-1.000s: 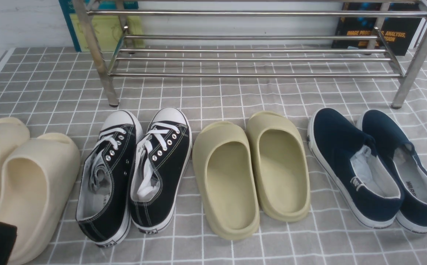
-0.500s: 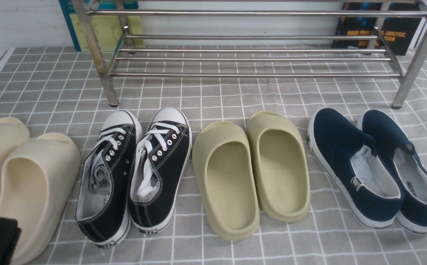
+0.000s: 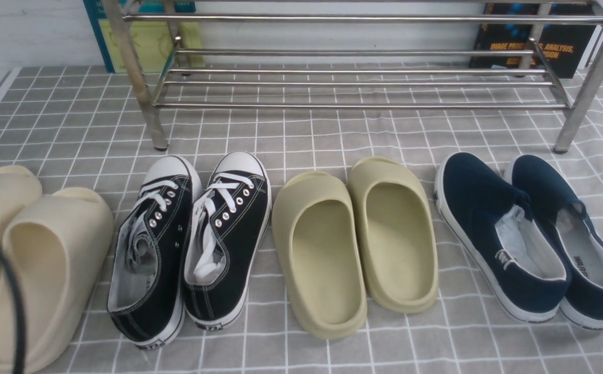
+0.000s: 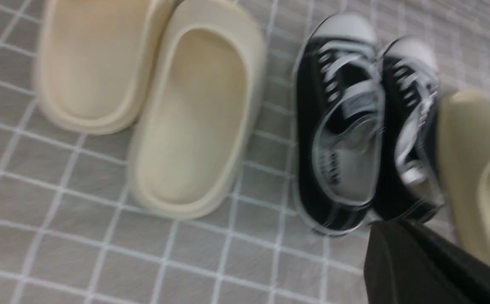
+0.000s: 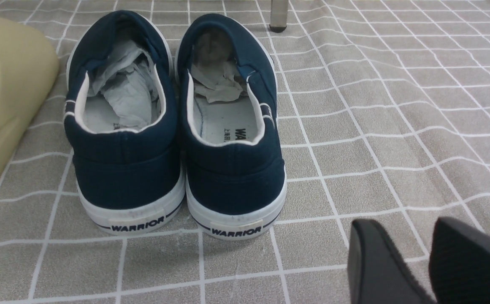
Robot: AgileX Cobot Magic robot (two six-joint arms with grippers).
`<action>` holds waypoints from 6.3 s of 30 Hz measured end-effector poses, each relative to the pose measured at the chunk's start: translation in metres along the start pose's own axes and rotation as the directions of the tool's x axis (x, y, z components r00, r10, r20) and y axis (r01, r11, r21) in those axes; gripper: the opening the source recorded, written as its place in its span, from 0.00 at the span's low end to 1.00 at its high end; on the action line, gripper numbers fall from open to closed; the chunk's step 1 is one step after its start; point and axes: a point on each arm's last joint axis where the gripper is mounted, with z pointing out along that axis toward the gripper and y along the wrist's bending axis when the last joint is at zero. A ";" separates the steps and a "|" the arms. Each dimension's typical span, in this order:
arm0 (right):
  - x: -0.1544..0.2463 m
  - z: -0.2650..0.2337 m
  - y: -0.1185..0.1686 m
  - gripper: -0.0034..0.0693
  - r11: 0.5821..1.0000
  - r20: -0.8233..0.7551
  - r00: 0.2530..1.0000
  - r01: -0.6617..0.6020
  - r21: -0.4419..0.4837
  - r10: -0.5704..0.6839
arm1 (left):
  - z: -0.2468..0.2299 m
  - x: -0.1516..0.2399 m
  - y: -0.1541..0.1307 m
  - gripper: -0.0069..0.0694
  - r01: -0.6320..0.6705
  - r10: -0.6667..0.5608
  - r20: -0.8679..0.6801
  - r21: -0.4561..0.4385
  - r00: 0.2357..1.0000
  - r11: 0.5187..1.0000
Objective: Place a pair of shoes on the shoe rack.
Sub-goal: Use the left arm to grab the shoe closest to it, then use the left arm to put a shoe into the shoe rack, then use the left arm to grab the shoe closest to it, then use the left arm to put a shoe into the shoe rack
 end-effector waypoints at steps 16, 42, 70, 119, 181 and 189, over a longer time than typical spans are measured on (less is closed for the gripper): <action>0.000 0.000 0.000 0.38 1.000 0.000 1.000 0.000 0.000 0.000 | 0.115 -0.034 -0.053 0.11 -0.248 0.219 -0.483 0.005 0.848 0.969; 0.000 0.000 0.000 0.38 1.000 0.000 1.000 0.000 0.000 0.000 | 0.253 -0.016 -0.064 0.07 -0.240 0.125 -0.586 -0.122 0.800 0.963; 0.000 0.000 0.000 0.38 1.000 0.000 1.000 0.000 0.000 0.000 | 0.311 -0.160 -0.163 0.07 -0.195 0.189 -0.435 0.031 0.880 0.980; 0.000 0.000 0.000 0.38 1.000 0.000 1.000 0.000 0.000 0.000 | 0.170 -0.238 -0.185 0.11 -0.268 0.281 -0.106 0.124 0.954 0.955; 0.000 0.000 0.000 0.38 1.000 0.000 1.000 0.000 0.000 0.000 | 0.201 -0.073 -0.153 0.07 -0.161 0.215 -0.429 0.158 0.877 0.974; 0.000 0.000 0.000 0.38 1.000 0.000 1.000 0.000 0.000 0.000 | 0.231 -0.084 -0.178 0.07 -0.090 0.173 -0.445 0.202 0.878 0.975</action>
